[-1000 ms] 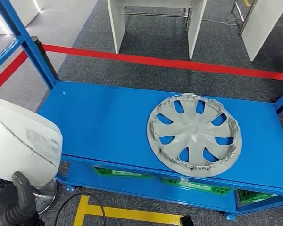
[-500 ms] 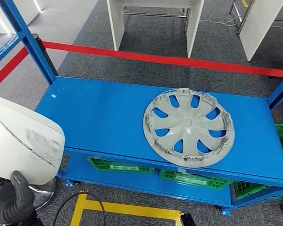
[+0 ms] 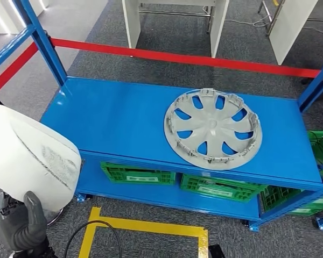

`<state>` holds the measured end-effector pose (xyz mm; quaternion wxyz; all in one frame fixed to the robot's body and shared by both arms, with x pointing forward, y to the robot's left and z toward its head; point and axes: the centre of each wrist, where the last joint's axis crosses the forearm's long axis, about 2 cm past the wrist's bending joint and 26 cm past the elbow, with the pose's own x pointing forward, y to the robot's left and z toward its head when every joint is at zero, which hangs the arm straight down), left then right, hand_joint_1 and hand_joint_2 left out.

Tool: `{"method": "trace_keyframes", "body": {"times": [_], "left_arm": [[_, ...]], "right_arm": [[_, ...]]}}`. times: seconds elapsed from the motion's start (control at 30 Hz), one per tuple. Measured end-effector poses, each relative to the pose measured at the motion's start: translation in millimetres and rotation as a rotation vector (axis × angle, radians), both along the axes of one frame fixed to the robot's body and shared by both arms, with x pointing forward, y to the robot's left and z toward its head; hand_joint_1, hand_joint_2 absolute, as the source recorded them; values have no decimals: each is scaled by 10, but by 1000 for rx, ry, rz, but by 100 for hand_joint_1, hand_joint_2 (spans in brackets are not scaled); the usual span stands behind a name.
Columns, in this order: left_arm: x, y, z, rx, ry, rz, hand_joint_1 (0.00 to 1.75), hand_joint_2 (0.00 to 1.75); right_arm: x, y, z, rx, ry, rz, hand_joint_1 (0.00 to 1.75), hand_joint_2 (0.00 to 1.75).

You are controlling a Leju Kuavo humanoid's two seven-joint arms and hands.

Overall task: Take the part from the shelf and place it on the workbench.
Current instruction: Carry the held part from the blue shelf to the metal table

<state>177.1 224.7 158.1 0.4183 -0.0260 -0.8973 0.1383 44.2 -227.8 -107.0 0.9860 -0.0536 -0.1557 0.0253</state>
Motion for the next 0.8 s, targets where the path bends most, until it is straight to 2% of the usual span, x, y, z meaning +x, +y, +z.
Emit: {"method": "trace_keyframes", "body": {"times": [0.8], "left_arm": [[79, -59, -56, -8, 33, -24, 175, 175]], "right_arm": [[-22, -47, -9, 16, 56, 0, 0, 0]]}}
